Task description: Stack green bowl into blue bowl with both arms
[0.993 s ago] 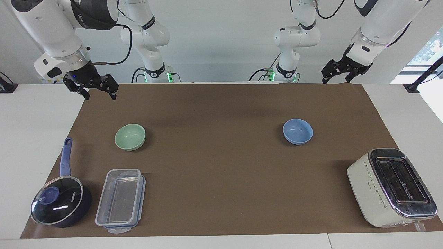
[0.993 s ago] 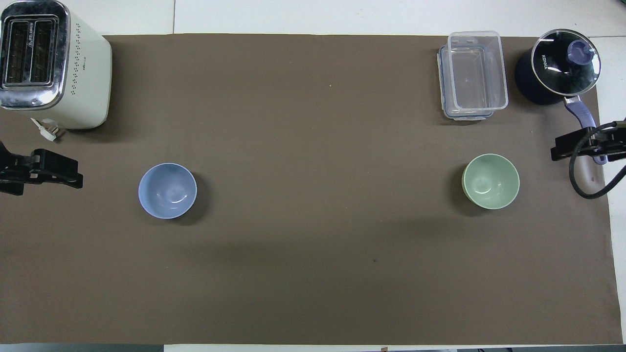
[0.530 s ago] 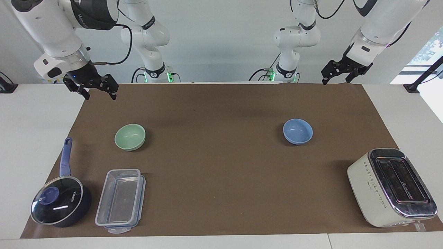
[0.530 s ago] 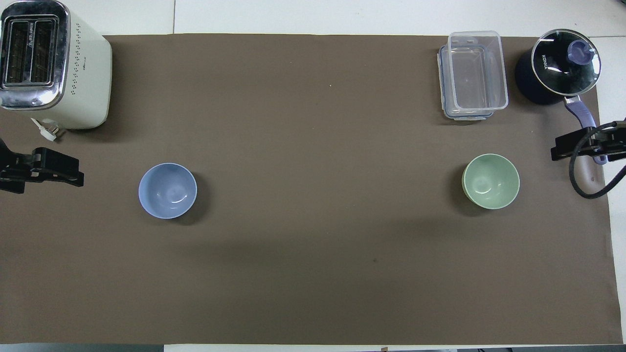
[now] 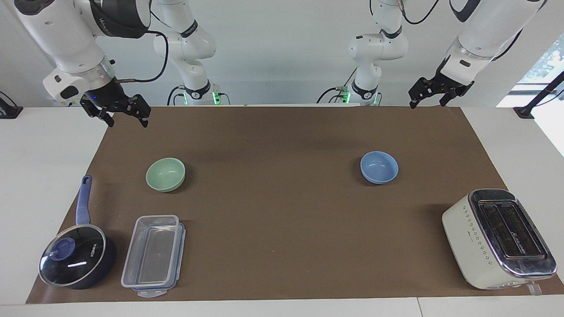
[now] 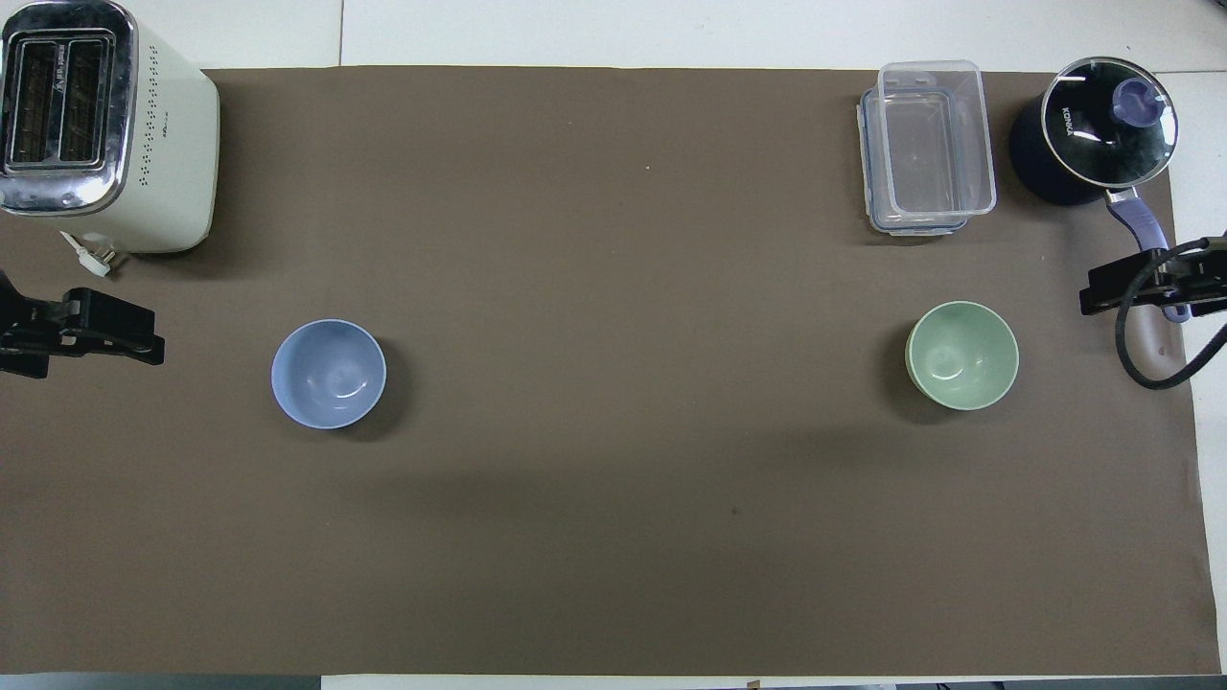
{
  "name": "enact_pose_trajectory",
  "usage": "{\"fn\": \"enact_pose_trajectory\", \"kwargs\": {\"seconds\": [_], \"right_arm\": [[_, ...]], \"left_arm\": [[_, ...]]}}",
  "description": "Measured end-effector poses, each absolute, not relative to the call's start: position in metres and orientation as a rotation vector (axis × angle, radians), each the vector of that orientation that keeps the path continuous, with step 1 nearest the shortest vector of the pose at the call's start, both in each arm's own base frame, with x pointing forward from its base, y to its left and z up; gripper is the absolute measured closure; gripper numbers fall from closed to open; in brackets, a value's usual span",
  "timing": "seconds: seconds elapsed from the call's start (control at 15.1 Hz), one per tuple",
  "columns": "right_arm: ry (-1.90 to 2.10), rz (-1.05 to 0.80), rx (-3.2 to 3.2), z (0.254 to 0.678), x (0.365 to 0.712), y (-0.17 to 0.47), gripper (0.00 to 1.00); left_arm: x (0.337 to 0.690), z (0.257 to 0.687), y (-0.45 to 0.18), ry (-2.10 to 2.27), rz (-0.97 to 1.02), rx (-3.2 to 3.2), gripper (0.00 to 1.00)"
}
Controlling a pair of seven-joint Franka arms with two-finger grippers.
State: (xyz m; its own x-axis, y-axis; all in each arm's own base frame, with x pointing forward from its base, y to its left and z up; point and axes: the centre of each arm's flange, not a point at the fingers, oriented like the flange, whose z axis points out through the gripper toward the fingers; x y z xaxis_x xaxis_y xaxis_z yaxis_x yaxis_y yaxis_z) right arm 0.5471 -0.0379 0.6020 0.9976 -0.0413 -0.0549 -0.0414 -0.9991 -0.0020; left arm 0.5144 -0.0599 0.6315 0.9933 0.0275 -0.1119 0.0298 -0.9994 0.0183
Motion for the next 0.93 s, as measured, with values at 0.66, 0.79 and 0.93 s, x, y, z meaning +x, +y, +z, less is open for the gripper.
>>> {"fn": "enact_pose_trajectory", "kwargs": {"seconds": [0.66,0.79,0.93], "right_arm": [[0.117,-0.049,-3.137,0.546,0.544,-0.057,0.00],[0.134,-0.035,-3.135,0.506,0.534,-0.062,0.00],[0.118,0.001,-3.135,0.474,0.532,-0.065,0.00]], "left_arm": [[0.520,0.506,-0.058,-0.066,-0.069,3.114,0.00],[0.518,0.458,-0.056,-0.132,-0.054,3.111,0.00],[0.520,0.420,-0.055,-0.192,-0.050,3.106,0.01]]}}
